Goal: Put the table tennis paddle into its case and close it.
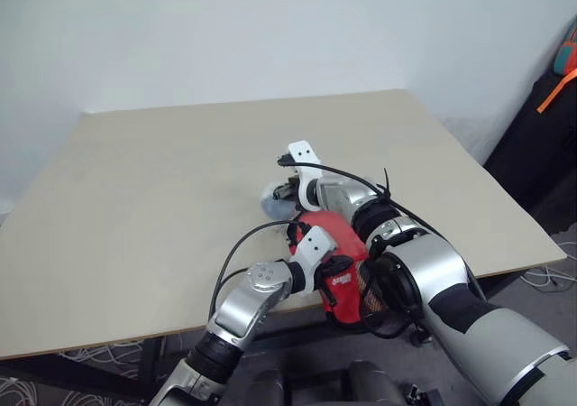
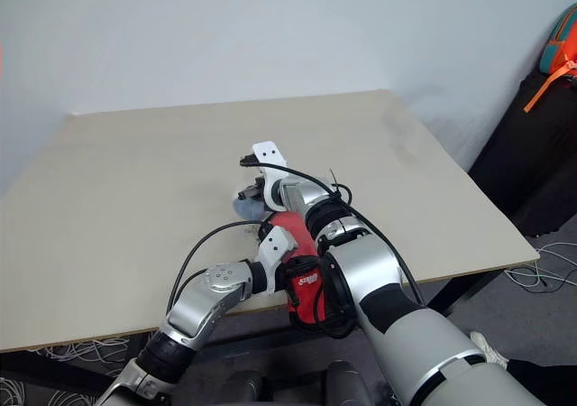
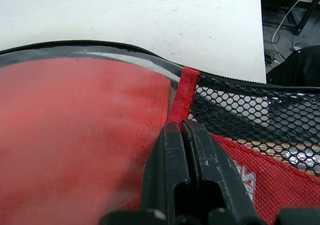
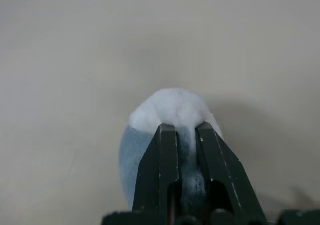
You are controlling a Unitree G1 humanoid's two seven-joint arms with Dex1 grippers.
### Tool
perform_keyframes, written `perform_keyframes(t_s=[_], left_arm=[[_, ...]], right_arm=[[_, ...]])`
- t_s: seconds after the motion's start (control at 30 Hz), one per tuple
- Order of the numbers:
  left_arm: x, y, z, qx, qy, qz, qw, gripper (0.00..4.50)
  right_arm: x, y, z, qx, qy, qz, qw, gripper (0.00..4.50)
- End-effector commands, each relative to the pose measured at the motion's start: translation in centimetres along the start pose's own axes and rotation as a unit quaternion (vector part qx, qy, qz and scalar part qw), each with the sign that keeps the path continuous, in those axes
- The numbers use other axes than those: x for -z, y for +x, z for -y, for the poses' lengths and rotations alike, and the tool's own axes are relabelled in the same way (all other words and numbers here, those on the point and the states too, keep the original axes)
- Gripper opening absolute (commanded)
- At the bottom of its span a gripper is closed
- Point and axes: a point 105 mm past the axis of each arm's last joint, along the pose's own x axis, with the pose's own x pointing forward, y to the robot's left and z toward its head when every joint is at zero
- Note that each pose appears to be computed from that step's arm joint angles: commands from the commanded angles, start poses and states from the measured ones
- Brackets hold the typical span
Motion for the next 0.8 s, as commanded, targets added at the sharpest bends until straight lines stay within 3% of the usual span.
perform_keyframes(t_s=[0.03, 0.33, 0.8], left_arm=[[1.4, -0.7, -1.3, -0.032, -0.007, -0.031, 0.999, 0.00], [1.5, -0.6, -1.0, -0.031, -0.011, -0.031, 0.999, 0.00], [1.6, -0.6, -0.8, -0.032, -0.017, -0.030, 0.999, 0.00]], right_arm=[[-3.4, -0.4, -0.2, 0.011, -0.007, 0.057, 0.998, 0.01], [-3.6, -0.8, 2.0, 0.090, -0.025, 0.073, 0.993, 0.01], [-0.6, -3.2, 8.6, 0.256, -0.086, 0.023, 0.962, 0.01]])
